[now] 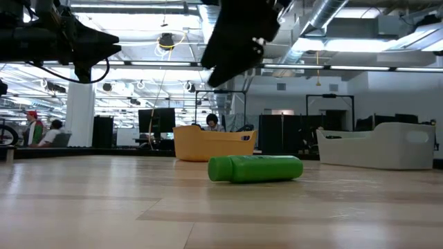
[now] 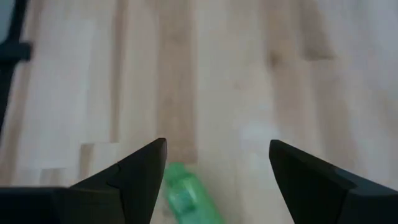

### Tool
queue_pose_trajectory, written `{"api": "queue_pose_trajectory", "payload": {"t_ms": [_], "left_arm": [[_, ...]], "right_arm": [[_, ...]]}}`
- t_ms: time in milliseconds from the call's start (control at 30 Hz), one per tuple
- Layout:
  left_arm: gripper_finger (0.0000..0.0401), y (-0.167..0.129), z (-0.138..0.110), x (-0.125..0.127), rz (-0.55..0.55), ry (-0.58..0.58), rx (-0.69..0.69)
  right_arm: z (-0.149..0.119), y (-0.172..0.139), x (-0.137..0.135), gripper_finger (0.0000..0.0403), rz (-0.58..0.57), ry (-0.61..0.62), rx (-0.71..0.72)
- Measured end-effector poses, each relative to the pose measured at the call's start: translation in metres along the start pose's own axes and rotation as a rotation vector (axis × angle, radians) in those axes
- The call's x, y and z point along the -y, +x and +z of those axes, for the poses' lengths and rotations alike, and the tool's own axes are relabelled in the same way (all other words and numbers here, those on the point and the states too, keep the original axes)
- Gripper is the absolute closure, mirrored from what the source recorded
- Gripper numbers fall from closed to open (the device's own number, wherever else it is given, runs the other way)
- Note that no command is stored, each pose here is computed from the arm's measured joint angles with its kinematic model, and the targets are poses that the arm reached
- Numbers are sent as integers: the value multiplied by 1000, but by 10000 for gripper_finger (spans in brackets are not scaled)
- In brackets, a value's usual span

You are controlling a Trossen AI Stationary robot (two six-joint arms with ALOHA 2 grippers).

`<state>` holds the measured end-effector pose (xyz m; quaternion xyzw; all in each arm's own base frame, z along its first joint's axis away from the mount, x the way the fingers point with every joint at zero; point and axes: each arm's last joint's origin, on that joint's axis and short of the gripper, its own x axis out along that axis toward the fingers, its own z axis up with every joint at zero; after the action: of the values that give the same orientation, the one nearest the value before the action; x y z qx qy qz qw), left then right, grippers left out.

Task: Pick & Place Travel size toiletries
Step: Put the green shampoo bottle into the gray bin

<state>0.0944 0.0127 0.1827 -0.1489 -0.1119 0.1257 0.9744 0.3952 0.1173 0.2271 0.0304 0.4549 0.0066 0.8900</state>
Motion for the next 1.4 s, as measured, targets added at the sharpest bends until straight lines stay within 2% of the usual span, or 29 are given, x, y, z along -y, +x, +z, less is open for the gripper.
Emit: {"api": "queue_pose_trajectory", "payload": {"t_ms": [100, 267, 433, 567, 967, 1100, 1333, 1400], "left_arm": [[309, 0, 0, 0, 0, 0, 0], [309, 0, 0, 0, 0, 0, 1], [309, 0, 0, 0, 1, 0, 1], [309, 0, 0, 0, 2, 0, 2], [309, 0, 0, 0, 3, 0, 2], [309, 0, 0, 0, 3, 0, 1], [309, 0, 0, 0, 2, 0, 2], [309, 0, 0, 0, 2, 0, 2]], "right_arm": [[1, 17, -12, 127, 12, -79, -41], [-12, 45, -14, 127, 29, -107, -164], [-20, 49, -11, 127, 71, -166, -262], [-23, 54, -12, 127, 100, -240, -281], [-49, 82, -15, 131, 121, -308, -444], [-55, 90, -14, 162, 107, -283, -484], [-57, 95, -12, 269, 99, -248, -494], [-55, 94, -7, 286, 108, -232, -493]]}}
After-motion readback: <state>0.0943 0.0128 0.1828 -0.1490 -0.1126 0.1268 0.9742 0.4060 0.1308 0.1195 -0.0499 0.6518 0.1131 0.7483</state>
